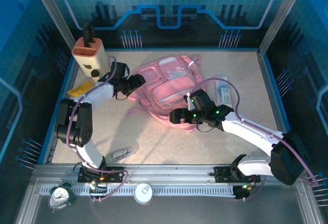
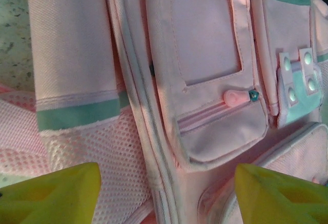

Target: Pack the student bag

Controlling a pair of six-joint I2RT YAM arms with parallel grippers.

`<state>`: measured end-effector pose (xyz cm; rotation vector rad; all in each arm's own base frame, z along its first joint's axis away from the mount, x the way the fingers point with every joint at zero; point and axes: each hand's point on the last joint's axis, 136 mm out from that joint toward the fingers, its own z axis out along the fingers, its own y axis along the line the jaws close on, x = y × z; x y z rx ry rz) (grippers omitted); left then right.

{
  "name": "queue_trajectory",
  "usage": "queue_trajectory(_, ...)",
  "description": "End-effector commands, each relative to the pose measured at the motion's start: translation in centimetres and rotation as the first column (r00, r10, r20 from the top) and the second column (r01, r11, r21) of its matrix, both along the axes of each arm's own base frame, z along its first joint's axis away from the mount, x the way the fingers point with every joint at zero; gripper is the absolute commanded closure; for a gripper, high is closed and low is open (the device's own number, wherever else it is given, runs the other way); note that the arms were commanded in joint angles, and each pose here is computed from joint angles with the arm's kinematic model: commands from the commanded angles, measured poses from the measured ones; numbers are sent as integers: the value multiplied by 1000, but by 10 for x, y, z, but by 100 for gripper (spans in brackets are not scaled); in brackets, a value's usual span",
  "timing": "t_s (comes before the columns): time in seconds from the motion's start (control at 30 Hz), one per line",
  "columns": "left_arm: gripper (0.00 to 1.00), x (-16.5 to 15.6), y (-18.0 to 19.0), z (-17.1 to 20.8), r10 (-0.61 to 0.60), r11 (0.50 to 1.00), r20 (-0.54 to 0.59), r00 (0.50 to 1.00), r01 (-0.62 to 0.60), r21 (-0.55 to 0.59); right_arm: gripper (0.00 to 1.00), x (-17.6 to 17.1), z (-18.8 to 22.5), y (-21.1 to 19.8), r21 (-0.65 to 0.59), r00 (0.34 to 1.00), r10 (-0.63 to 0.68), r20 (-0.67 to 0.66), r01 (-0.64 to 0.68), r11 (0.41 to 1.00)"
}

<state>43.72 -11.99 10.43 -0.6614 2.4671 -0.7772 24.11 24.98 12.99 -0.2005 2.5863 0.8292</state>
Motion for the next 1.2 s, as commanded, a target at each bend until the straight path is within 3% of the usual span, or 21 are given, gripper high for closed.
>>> queue_trajectory(0.0,30,15,0,2,26,999,2,1000,-26,-40,1,4,9,5,13,1000,-6,22,6,1000)
queue_trajectory(0.27,31,-4,34,-25,168,981,-104,980,-156,116,0,3,6,-1,0,999,-28,25,28,1000)
queue_trajectory(0.63,38,-3,26,-49,176,984,-165,970,-166,70,0,7,-1,-2,-13,999,-48,8,48,999)
queue_trajectory(0.77,34,-18,52,-47,259,954,-177,949,-224,198,0,7,-2,-4,-14,998,-59,-1,59,998)
queue_trajectory(0.93,34,-19,41,-48,226,971,-180,957,-206,123,0,7,-5,-4,-17,998,-59,-1,58,998)
queue_trajectory(1.03,44,-11,23,-54,201,980,-194,960,-200,24,0,9,-8,-2,-12,998,-58,-8,58,998)
queue_trajectory(1.17,61,-5,16,-51,195,981,-178,965,-193,25,0,14,-14,0,-16,997,-74,-13,74,997)
